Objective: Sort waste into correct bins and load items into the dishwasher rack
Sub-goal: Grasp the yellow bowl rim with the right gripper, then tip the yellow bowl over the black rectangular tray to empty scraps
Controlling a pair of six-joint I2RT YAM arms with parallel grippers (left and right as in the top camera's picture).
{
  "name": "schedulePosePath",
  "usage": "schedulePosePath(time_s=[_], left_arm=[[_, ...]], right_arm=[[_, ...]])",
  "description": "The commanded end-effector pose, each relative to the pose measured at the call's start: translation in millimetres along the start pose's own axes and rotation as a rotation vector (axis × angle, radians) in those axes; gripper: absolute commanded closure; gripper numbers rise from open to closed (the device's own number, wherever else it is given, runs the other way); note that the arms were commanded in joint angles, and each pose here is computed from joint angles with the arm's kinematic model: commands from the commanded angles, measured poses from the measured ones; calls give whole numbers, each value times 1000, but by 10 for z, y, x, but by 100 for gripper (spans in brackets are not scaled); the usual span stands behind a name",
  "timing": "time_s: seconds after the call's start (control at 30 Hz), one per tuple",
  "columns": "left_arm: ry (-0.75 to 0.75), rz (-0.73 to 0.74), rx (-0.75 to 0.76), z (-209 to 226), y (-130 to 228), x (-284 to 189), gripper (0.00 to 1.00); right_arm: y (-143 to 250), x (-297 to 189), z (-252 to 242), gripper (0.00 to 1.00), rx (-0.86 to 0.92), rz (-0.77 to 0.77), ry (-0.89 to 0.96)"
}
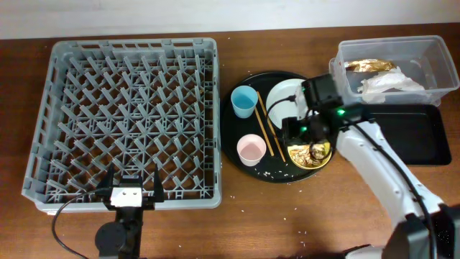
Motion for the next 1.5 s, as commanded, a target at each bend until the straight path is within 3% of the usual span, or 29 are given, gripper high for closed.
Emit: schedulePosePath(time_s=[0.0,0.1,0.17,0.27,0.3,0.4,0.5,0.67,0.77,0.87,0.97,1.1,1.33,1.47], left_arm=[[5,-1,19,-5,17,1,1],[5,-1,19,-5,17,1,1],[5,-1,19,-5,17,1,1],[5,-1,19,-5,17,1,1],[5,-1,19,-5,17,1,1],[5,-1,19,-5,17,1,1],[5,-1,19,-5,17,1,1],[5,-1,19,-5,17,1,1],[5,-1,19,-5,17,1,1],[5,-1,19,-5,17,1,1],[5,-1,19,-5,17,1,1],[5,-1,19,-5,17,1,1],[5,-1,19,-5,17,1,1],[5,-1,19,-5,17,1,1]], right_arm=[[30,317,-23,52,-36,39,124],[98,709,-70,54,-44,139,187],[123,801,-94,75,-42,167,198],[123,801,-94,78,-42,167,199],[124,801,-94,96,-42,168,198],[205,858,-139,92,-40,185,205],[187,791,-100,96,-31,186,181],[-552,-596,91,96,-39,-79,-25],[-728,-906,-493,96,54,-129,-230],[-655,-1227,-1486,96,167,-279,-506],[-329,-1183,-2116,96,298,-398,-664],[97,-964,-2587,96,428,-534,-750],[98,-951,-2602,96,380,-589,-793],[22,-1110,-2571,96,264,-696,-941]])
Point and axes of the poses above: each gripper's point midway between its finger pads, its own x axis out along the fingers, its own z axis along the line the jaws close on, y = z × x, the point moved 9 cm from there along -x, back along the fingers, and after that the axes turned 10 degrees about x, right-handed, at the moved point
